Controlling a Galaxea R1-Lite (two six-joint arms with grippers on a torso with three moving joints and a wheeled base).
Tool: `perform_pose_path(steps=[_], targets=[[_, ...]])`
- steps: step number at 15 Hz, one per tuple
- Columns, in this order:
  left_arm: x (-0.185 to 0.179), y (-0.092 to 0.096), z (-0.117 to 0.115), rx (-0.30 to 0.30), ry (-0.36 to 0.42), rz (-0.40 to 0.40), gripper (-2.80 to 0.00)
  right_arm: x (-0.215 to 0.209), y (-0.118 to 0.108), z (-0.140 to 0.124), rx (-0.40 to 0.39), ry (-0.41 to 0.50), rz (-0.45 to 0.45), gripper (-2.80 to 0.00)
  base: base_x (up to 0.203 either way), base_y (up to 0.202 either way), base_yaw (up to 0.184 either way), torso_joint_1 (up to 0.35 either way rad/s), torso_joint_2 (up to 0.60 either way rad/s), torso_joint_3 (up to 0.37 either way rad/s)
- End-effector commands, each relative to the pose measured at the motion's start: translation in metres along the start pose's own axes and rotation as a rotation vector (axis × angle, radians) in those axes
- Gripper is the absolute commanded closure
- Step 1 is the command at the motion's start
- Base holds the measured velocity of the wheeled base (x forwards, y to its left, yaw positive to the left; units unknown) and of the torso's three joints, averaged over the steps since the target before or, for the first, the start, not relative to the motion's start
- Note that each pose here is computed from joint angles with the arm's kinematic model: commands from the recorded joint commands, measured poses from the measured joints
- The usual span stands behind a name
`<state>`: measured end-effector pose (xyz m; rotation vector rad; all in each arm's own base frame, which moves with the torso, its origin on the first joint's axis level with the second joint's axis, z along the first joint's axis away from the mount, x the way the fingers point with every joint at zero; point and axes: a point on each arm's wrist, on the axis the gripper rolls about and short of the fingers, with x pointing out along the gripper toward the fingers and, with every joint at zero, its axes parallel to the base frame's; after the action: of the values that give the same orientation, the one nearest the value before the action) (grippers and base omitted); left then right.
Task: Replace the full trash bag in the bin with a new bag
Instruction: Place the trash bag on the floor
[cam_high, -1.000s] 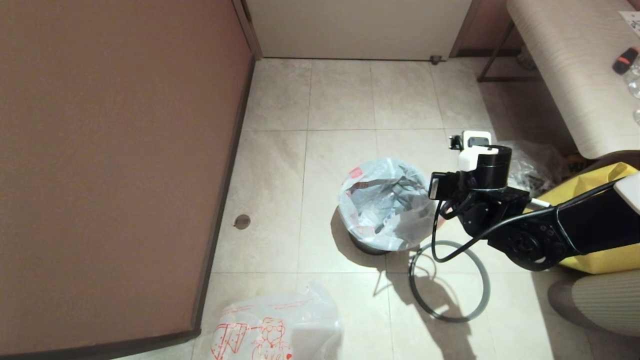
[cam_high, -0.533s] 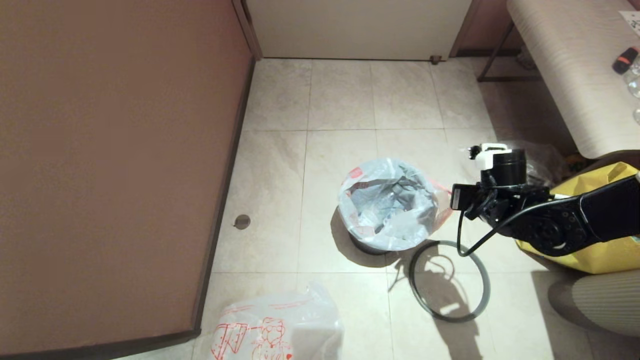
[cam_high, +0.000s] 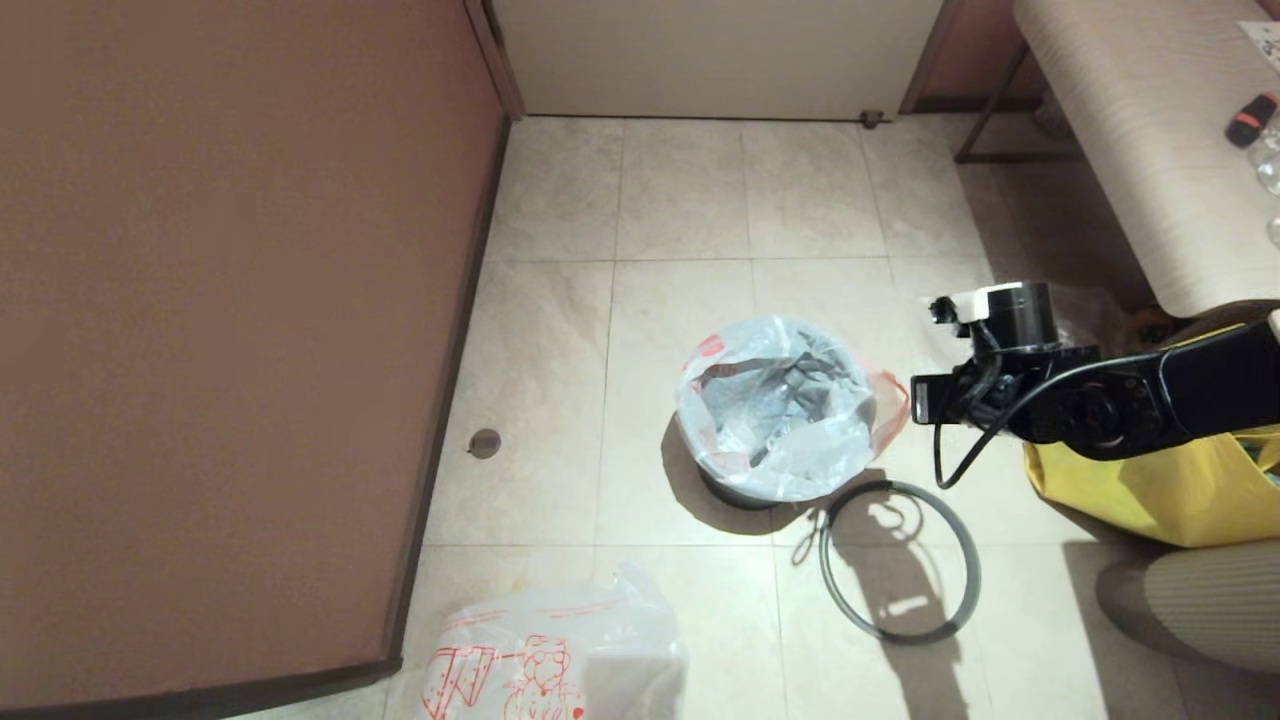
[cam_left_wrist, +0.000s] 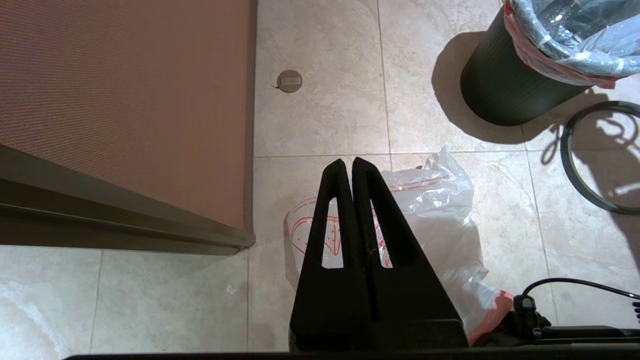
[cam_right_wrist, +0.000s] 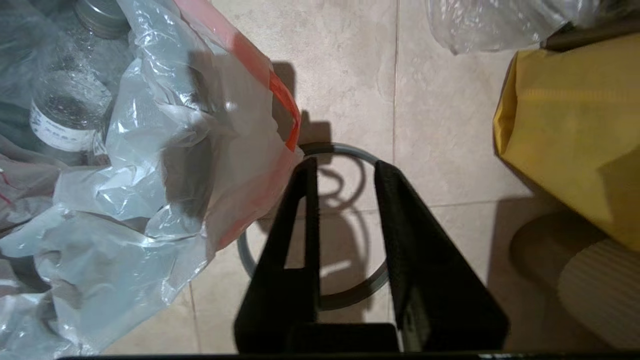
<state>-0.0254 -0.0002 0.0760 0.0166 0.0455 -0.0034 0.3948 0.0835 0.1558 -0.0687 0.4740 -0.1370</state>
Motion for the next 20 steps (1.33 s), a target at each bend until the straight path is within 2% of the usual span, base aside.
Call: perform_pose_path(steps=[1,4,10,20], targets=[[0.0,0.0,0.0,0.0,0.002,-0.002,0.0,0.002,0.004,0.002,-0.021,-0.012,-0.004,-2.8,0.0,0.0,0.0,0.0,0.0,0.0],[0.0,0.0,0.0,0.0,0.002,-0.001,0.0,0.003,0.008,0.011,-0.034,-0.042,-0.019,-2.8,0.0,0.0,0.0,0.0,0.0,0.0],[0.0,0.0,0.0,0.0,0.002,0.0,0.0,0.028,0.015,0.005,-0.095,-0.026,-0.025,-2.8,0.0,0.0,0.0,0.0,0.0,0.0],[0.0,0.0,0.0,0.002,0.002,0.0,0.0,0.042,0.001,0.005,-0.123,-0.021,-0.062,-2.8,0.0,0.0,0.0,0.0,0.0,0.0]])
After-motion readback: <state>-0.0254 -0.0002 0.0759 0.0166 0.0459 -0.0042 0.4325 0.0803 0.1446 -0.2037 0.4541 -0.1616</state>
